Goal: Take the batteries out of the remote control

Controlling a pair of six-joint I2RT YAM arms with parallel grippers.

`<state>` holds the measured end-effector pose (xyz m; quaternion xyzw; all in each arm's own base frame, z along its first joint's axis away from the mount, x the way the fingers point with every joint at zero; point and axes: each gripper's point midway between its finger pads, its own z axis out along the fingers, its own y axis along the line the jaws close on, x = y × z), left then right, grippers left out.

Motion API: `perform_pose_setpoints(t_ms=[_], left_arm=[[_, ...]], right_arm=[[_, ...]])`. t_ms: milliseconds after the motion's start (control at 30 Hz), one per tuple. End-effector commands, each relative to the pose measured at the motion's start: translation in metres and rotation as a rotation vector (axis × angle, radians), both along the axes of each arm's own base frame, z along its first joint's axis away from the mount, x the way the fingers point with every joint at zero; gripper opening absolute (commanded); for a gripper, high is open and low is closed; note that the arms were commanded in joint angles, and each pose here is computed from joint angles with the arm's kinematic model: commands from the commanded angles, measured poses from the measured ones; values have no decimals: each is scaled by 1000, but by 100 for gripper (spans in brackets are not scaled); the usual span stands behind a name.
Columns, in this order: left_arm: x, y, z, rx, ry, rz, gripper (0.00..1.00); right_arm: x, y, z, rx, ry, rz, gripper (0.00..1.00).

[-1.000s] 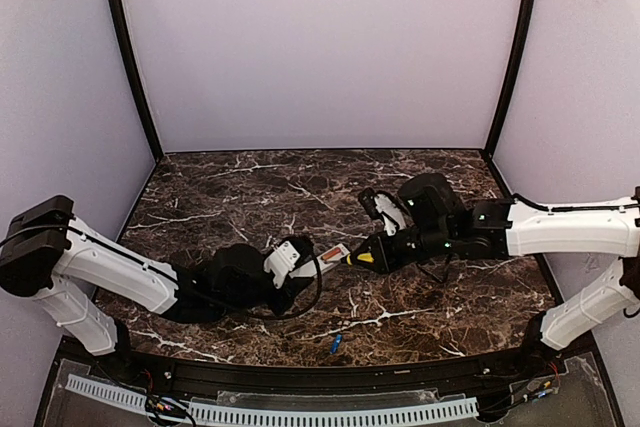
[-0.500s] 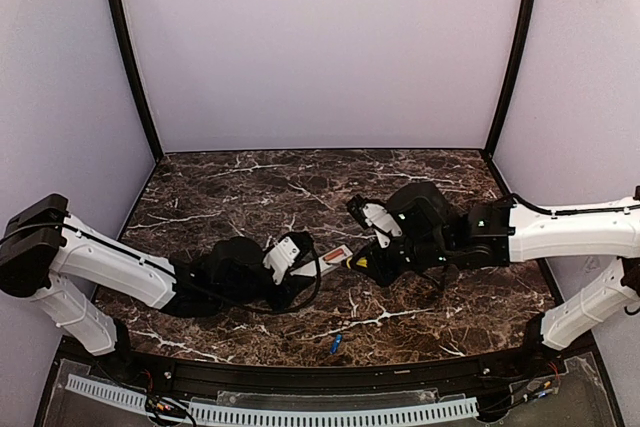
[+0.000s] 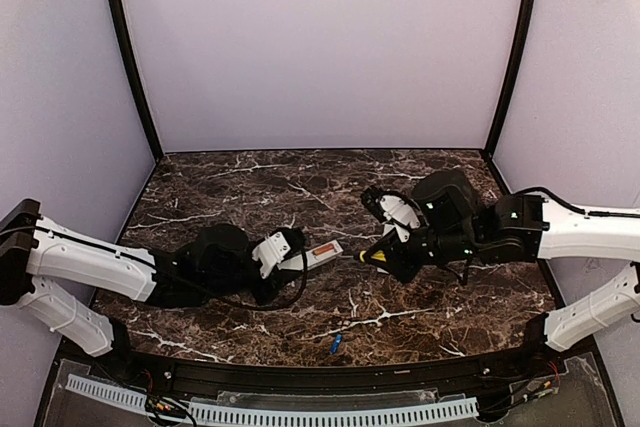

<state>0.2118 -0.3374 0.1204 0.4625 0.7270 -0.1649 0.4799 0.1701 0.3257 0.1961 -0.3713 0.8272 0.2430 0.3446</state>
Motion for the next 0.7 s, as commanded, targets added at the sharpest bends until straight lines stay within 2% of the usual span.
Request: perform_pose_setpoints(t_ms=[0, 167, 267, 400, 667], left_arm=[[-6, 7, 17, 39, -20, -37, 0], [-17, 14, 39, 97, -41, -110, 0], [-27, 22, 36, 175, 2, -158, 0], [-34, 26, 36, 207, 46, -208, 0], [-36, 23, 44, 154, 108, -259, 0]], right_arm=[[-2, 0, 28, 28, -63, 41, 0], [-3, 5, 48, 64, -170, 119, 0], [-6, 11, 50, 29, -220, 202, 0], [-7, 17, 59, -15, -310, 289, 0], [-19, 25, 72, -48, -416, 421, 0]])
